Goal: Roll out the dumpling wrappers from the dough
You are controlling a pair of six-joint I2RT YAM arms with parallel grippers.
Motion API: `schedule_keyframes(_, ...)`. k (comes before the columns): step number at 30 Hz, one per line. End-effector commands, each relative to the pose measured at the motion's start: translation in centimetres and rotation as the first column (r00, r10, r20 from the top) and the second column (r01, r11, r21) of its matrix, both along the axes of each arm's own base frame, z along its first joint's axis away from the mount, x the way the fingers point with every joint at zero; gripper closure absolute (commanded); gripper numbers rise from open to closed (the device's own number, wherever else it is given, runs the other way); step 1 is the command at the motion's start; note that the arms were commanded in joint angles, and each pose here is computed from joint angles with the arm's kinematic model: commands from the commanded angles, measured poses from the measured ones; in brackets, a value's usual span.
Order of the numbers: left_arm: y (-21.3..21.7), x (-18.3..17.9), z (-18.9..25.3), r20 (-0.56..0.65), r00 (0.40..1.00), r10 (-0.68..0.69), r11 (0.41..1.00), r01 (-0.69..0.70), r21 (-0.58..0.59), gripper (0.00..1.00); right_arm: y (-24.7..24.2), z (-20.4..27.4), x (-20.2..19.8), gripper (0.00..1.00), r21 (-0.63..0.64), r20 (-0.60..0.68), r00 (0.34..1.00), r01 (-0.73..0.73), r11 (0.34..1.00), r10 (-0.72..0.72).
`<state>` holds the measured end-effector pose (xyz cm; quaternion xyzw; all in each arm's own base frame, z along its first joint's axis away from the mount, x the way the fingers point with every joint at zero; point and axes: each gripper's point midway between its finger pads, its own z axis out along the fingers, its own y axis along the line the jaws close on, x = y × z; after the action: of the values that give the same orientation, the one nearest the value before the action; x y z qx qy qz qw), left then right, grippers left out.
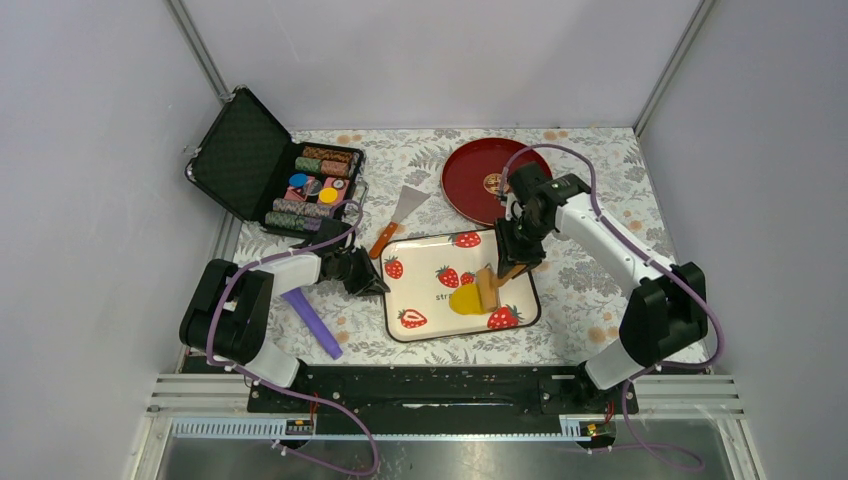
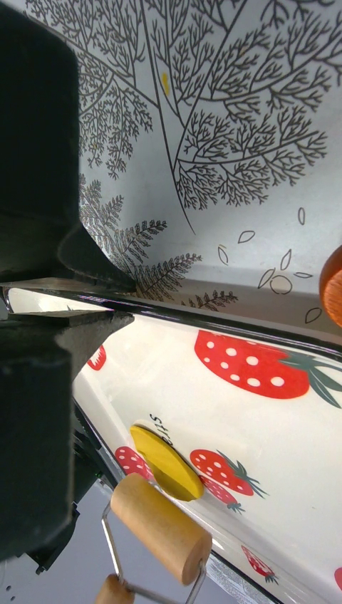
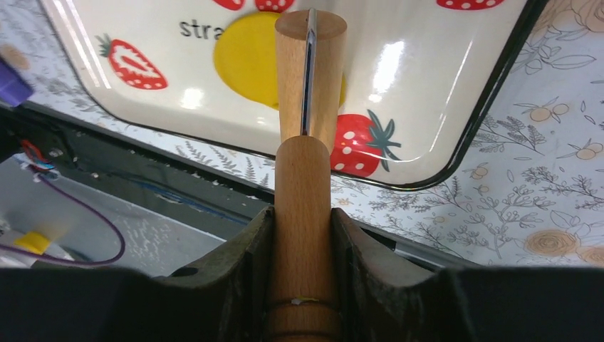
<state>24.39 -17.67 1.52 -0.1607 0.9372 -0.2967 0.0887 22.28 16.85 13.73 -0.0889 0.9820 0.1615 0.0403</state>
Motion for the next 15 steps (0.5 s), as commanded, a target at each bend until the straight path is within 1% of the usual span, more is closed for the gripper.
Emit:
schedule_keyframes(1,4.6,-2.5,-4.5,-0.105,0.991,0.077,0.971,-0.051,0.233,1.0,-1.5,-2.3,-0.6,1.0,-0.11,-0.041,0.999,0.0,0.994,-0.005)
schedule_keyframes(3,4.6,-2.5,-4.5,-0.105,0.991,0.079,0.971,-0.052,0.234,1.0,-2.3,-3.5,-1.0,1.0,-0.155,-0.061,0.998,-0.005,0.988,-0.004)
schedule_keyframes(9,4.6,-2.5,-4.5,-0.104,0.992,0.077,0.971,-0.051,0.233,1.0,-3.2,-6.9,-2.4,1.0,-0.211,-0.135,0.991,-0.037,0.977,0.009)
schedule_keyframes(15,4.6,-2.5,-4.5,-0.105,0.991,0.078,0.971,-0.051,0.233,1.0,-5.3,-8.1,-2.9,1.0,-0.328,-0.152,0.988,-0.046,0.943,-0.004)
